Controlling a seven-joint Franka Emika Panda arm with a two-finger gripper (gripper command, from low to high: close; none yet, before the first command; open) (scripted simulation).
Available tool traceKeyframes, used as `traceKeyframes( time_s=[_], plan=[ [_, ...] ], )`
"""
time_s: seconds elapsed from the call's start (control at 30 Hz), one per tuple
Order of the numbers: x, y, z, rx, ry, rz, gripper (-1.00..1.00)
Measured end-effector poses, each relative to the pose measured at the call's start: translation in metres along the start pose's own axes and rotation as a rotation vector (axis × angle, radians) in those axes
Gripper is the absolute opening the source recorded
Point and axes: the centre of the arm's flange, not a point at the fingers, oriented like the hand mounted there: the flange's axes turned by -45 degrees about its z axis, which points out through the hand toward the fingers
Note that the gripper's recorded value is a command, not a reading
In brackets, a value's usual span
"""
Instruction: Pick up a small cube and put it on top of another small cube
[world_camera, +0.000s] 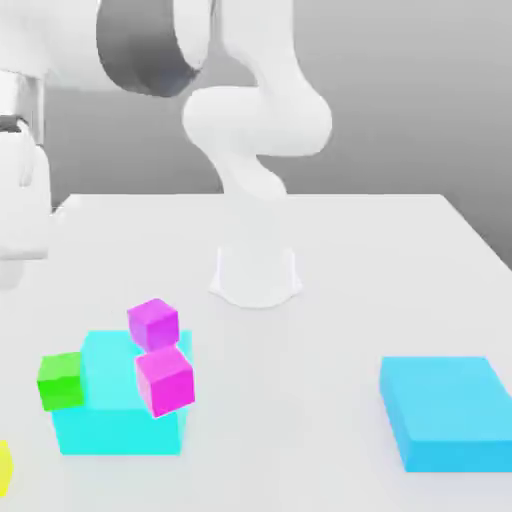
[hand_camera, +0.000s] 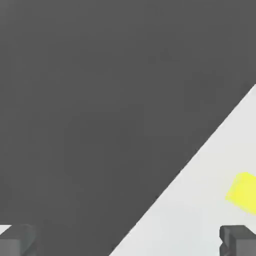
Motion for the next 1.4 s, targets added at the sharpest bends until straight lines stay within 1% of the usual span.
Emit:
traceKeyframes(
  time_s=[0.3, 0.43, 0.47, 0.7, 0.8, 0.9, 1.17, 1.4],
  plan=[
    [0.010, 0.097, 0.155, -0.157, -0.147, 0.347, 0.00],
    [0.001, 0.116, 0.216, -0.176, -0.161, 0.386, 0.00],
    [-0.002, 0.118, 0.228, -0.176, -0.162, 0.387, -1.00],
    [-0.002, 0.119, 0.230, -0.176, -0.161, 0.388, -1.00],
    [0.005, 0.114, 0.196, -0.176, -0.161, 0.389, -1.00],
    [0.009, 0.100, 0.155, -0.143, -0.154, 0.407, -1.00],
    [-0.039, 0.088, 0.074, -0.109, -0.170, 0.569, -1.00],
    [-0.094, 0.091, 0.021, -0.112, -0.172, 0.709, -1.00]
  ],
)
